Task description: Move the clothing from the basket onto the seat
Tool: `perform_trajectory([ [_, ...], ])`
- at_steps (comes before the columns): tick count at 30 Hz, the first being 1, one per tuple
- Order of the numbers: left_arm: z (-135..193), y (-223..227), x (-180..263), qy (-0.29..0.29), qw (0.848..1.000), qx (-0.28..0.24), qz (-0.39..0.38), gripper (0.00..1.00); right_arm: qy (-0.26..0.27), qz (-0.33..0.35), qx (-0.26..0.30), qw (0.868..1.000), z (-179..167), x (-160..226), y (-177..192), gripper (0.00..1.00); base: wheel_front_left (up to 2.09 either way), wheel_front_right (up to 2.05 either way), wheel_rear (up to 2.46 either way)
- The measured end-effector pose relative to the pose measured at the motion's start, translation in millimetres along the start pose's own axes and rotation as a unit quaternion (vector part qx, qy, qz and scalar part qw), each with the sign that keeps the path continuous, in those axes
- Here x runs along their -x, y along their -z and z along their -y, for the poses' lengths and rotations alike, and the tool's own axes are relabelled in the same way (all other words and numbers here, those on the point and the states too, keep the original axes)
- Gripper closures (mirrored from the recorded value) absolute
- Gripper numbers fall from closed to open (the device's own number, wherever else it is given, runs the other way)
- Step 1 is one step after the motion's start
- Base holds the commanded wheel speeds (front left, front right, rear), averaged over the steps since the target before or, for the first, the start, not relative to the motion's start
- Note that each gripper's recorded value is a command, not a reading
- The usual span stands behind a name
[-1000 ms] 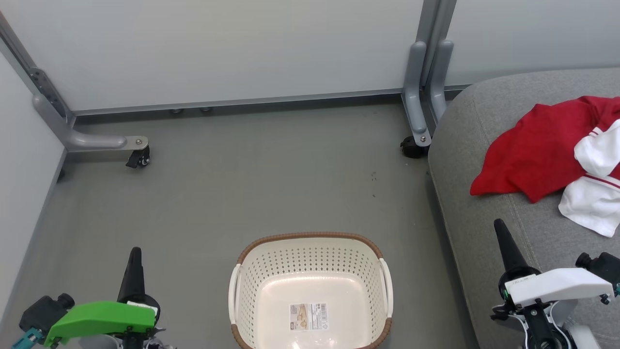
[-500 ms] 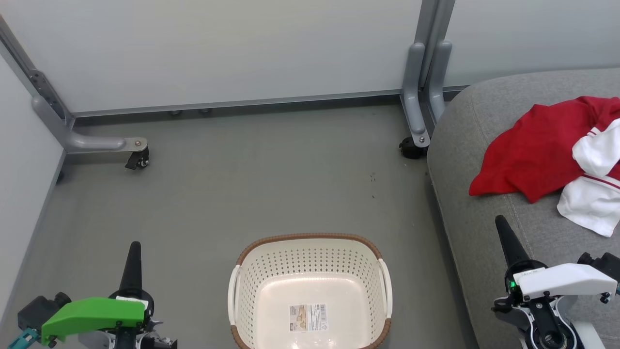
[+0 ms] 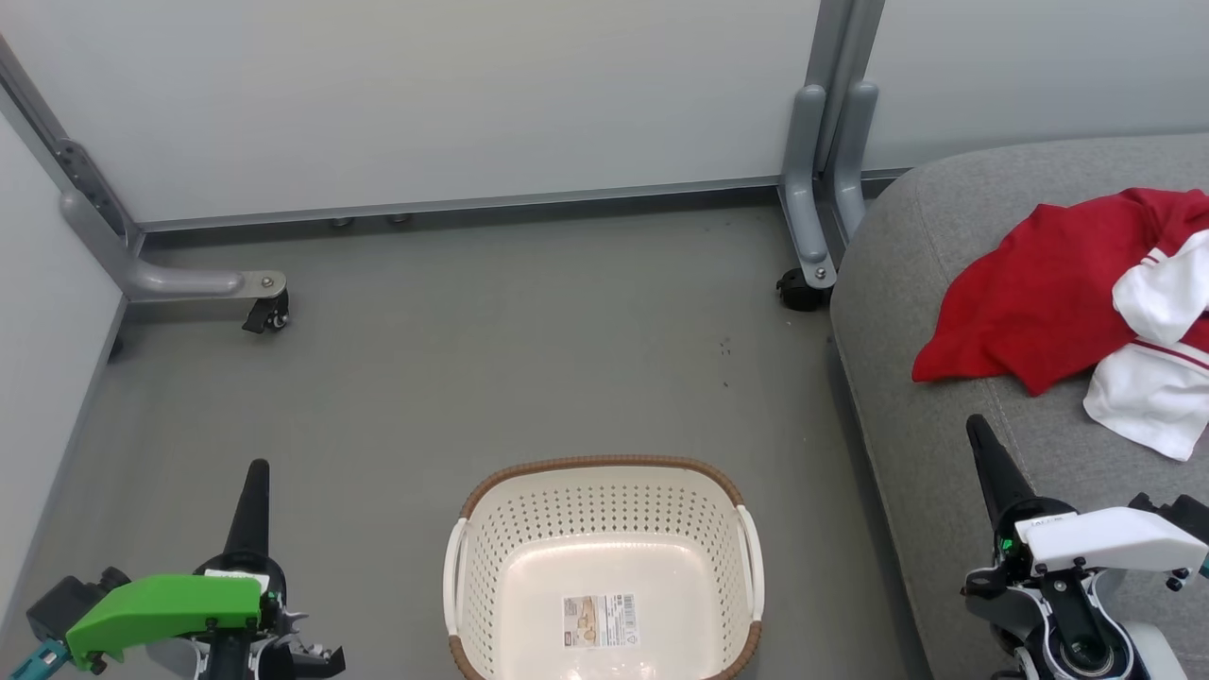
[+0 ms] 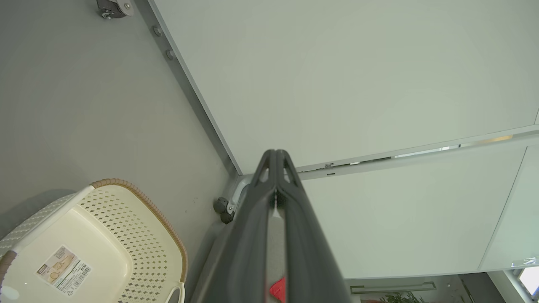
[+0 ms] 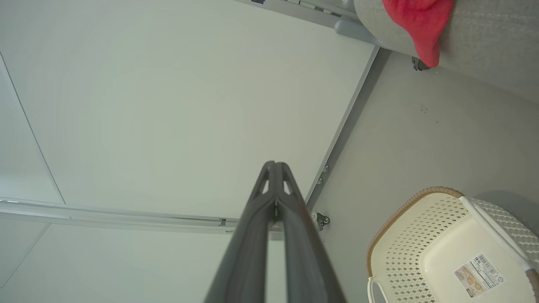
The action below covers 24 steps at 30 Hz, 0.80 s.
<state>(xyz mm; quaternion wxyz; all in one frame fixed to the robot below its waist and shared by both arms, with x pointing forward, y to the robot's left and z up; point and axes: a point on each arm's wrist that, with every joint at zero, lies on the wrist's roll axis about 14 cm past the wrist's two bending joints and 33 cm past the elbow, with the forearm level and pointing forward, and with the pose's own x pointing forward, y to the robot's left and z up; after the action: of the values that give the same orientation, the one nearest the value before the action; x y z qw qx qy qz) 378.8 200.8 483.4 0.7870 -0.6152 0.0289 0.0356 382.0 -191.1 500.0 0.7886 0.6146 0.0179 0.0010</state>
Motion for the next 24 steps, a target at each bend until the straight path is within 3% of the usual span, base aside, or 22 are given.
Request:
perform_trajectory([
  [24, 15, -2, -5, 0.028, 0.995, 0.095, -0.005, 1.0, -0.004, 0.01, -0.096, 0.995, -1, -4, -7, 1.0, 0.0, 0.0, 0.0],
])
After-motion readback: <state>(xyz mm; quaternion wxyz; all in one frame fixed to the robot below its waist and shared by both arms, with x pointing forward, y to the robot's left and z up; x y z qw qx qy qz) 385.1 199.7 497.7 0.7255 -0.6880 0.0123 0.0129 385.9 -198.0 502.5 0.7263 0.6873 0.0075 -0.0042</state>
